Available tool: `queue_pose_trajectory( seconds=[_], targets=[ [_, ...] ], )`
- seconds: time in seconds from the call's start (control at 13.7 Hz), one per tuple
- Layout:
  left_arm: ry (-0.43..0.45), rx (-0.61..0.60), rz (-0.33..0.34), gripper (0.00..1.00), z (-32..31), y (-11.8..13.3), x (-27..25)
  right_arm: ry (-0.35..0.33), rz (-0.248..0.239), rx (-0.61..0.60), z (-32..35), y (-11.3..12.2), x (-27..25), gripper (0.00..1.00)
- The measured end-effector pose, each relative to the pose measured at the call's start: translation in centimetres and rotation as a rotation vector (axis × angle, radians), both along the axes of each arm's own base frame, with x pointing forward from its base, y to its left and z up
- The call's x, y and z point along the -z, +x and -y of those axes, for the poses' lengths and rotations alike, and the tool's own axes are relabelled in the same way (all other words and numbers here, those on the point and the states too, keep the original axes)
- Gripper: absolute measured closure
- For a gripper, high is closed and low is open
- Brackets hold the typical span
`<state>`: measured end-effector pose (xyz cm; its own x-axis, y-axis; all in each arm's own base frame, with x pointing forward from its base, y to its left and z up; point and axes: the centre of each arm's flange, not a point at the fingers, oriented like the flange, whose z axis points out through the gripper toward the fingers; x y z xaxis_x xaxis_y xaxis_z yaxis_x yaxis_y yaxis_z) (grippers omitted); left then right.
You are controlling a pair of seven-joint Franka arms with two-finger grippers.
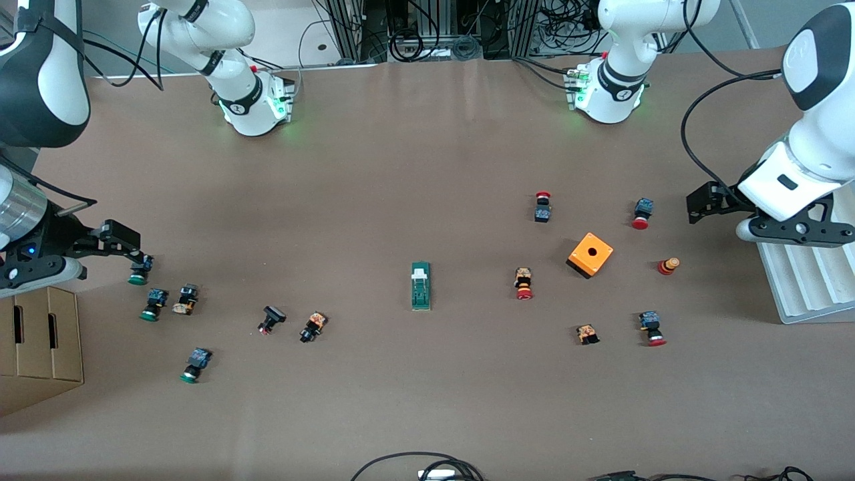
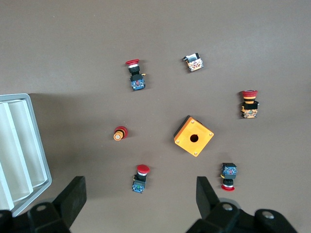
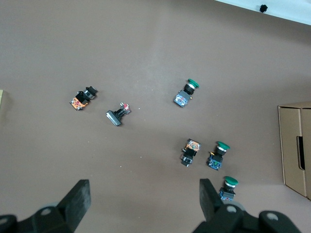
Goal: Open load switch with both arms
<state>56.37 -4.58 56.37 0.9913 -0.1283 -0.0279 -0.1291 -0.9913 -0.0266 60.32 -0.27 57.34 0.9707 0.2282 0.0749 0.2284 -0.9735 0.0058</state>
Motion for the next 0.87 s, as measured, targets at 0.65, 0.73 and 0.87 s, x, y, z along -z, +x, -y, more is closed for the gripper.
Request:
queue_pose_trajectory(
  seconds=[0.65, 0.73, 0.87],
  targets=[
    [0.000, 0.000, 0.000, 0.00, 0.0, 0.0, 0.0, 0.000, -0.019, 0.008, 0.4, 0.3, 1.1, 0.00],
    [0.000, 0.000, 0.000, 0.00, 0.0, 0.0, 0.0, 0.000, -0.021, 0.008, 0.4, 0.4, 1.2, 0.00],
    [0.000, 0.000, 0.000, 0.00, 0.0, 0.0, 0.0, 0.000, -0.027, 0.013, 0.8, 0.5, 1.6, 0.00]
  ],
)
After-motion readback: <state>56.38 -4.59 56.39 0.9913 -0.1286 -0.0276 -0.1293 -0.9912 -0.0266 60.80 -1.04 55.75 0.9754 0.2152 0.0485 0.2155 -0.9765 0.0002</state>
